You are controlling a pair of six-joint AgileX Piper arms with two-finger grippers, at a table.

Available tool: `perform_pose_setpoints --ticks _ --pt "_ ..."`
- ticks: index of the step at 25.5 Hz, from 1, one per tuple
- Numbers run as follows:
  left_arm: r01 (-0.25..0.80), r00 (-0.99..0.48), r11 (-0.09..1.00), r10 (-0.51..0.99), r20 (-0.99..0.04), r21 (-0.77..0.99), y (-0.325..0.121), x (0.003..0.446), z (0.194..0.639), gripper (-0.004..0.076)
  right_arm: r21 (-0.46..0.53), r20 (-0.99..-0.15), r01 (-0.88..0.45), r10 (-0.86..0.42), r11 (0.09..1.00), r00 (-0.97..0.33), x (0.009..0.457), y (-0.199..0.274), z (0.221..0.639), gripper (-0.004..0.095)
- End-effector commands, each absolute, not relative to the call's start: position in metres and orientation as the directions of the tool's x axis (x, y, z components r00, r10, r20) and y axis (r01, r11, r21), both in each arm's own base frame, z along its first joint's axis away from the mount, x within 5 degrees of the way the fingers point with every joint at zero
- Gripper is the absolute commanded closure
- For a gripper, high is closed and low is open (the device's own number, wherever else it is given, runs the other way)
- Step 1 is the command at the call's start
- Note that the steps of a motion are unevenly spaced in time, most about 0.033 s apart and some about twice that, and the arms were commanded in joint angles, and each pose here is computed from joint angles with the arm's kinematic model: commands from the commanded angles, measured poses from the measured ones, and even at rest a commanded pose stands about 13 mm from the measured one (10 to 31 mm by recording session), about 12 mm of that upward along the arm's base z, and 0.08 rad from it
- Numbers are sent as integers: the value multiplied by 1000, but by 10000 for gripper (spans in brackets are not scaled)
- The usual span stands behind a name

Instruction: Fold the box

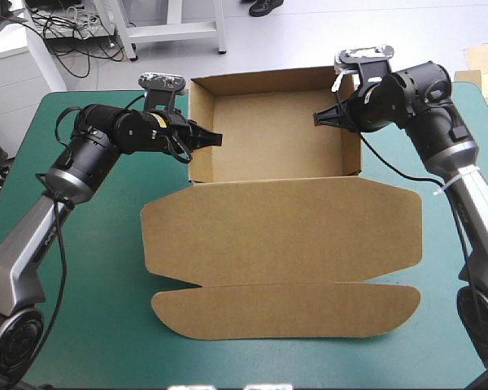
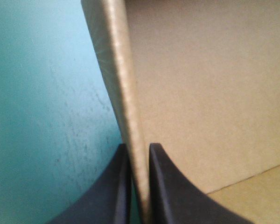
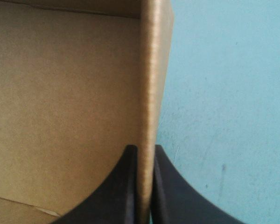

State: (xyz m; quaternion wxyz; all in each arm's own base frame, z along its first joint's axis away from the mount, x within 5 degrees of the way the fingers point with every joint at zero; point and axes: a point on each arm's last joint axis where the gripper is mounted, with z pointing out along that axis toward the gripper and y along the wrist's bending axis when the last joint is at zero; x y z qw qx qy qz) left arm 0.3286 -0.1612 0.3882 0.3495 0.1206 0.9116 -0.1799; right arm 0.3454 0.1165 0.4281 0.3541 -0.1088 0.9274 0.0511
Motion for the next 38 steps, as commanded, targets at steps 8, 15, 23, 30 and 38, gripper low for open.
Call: perform_pose_setpoints --ticks 8,15,23,30,38 --pt "383 -780 901 198 -594 -203 -169 330 375 729 77 -573 -328 -228 941 -787 366 138 395 923" --pt "370 -821 908 221 -526 -197 -176 344 348 729 91 -460 -323 -248 942 -853 382 146 359 923" --pt "357 -886 921 281 -368 -156 -178 353 310 729 127 -390 -307 -237 943 -890 391 152 336 922" --pt "349 -906 922 287 -310 -168 -181 356 296 622 109 -395 -343 -276 933 -876 391 152 336 811" --pt "299 -936 925 238 -258 -232 -170 355 300 210 133 -394 -313 -240 941 -888 390 152 337 20"
